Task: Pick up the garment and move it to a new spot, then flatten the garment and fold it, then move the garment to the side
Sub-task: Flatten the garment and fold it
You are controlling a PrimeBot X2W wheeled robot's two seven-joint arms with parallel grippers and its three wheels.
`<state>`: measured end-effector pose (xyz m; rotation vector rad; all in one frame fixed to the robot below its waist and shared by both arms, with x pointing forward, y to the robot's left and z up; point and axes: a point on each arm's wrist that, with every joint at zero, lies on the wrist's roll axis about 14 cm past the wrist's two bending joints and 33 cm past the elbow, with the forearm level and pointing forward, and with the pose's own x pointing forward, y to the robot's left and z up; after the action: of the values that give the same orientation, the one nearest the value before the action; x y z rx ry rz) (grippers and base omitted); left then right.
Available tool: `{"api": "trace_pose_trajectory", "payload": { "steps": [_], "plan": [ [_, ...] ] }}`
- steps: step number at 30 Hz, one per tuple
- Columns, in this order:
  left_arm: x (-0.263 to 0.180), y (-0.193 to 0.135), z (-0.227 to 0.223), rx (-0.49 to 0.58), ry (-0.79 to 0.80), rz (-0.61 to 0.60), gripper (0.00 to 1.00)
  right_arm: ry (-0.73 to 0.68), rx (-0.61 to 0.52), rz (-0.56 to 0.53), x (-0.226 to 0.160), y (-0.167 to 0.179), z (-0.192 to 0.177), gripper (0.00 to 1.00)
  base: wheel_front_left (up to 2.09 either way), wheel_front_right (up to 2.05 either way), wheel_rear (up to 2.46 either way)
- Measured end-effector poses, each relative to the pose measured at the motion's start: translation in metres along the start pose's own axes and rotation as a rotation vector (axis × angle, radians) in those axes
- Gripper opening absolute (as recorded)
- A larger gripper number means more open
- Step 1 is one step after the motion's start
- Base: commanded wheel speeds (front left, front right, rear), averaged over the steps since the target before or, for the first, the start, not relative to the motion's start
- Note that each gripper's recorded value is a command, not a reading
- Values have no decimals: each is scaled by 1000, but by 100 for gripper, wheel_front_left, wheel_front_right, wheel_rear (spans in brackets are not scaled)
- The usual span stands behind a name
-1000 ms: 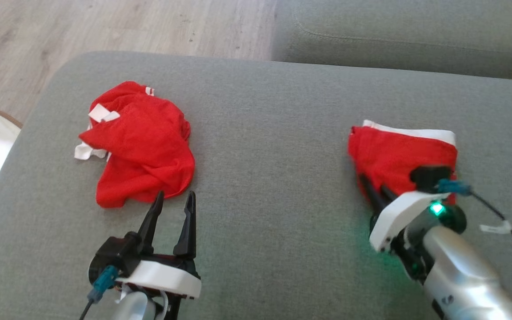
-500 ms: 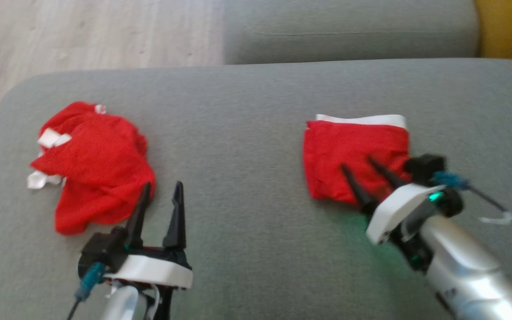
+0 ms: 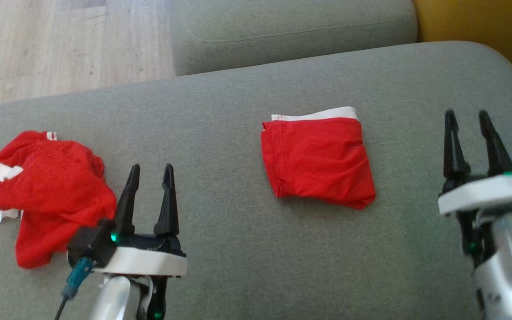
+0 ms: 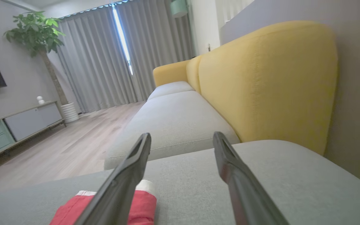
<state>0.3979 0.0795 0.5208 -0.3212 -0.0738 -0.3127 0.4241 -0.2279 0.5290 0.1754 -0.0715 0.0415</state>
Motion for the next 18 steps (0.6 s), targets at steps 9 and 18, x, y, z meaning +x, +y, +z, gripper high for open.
{"api": "trace_pose_trajectory", "payload": {
  "steps": [9,18],
  "plan": [
    [3,-10,-8,16,23,-42,100,22,-18,-102,-50,5,-32,100,0,0,0],
    [0,4,-22,13,59,-11,100,51,-22,-63,-33,19,-45,0,0,0,0]
  ]
}}
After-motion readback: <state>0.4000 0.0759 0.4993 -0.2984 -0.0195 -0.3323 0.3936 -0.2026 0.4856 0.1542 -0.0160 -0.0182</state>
